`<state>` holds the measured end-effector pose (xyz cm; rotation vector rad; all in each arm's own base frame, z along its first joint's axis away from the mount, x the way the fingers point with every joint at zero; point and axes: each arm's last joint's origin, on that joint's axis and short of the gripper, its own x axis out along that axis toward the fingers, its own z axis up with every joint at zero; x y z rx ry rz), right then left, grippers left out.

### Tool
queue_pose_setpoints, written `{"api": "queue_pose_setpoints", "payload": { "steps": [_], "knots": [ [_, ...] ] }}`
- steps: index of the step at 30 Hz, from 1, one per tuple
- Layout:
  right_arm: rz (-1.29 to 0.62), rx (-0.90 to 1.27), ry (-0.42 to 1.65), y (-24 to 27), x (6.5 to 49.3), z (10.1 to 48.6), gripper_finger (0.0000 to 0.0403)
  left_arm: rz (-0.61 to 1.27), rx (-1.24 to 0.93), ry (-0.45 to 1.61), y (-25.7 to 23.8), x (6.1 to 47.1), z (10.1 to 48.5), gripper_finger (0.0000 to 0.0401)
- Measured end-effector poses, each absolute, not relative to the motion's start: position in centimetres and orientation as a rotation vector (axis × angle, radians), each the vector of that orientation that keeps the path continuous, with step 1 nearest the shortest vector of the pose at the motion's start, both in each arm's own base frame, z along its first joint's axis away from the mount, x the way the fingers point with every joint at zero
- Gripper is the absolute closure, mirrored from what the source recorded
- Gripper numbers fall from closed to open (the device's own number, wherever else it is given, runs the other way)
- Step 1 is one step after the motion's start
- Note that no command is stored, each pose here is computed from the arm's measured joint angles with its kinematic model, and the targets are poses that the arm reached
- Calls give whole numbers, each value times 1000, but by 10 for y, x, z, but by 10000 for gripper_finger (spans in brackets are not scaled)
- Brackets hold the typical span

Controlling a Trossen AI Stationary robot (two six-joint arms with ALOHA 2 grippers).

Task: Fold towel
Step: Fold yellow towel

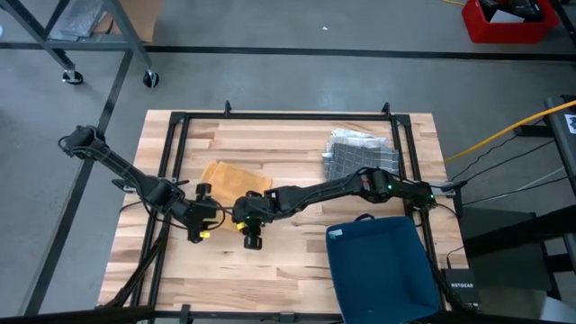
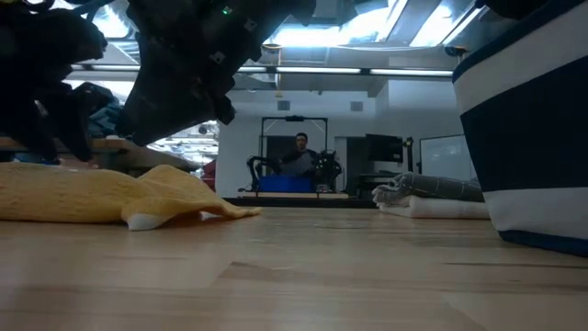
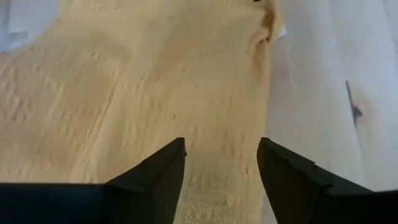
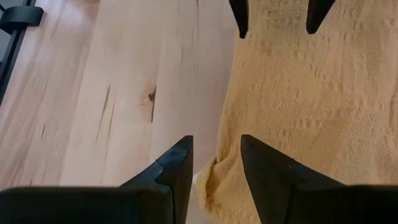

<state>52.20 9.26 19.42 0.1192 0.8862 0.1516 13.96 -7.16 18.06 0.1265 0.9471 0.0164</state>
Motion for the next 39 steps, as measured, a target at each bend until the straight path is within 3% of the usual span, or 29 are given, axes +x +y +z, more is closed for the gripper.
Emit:
{"api": "queue_pose_setpoints", "payload": {
  "steps": [9,32,39],
  "knots": [
    [114,50,875,100,521,194,265,-80,154,1004,-79,132,178,208],
    [46,28,903,99,524,174,265,-34,214,1142,-84,137,159,187],
    [17,153,932,100,523,173,265,-11,262,1221,-87,142,144,187]
  ]
}}
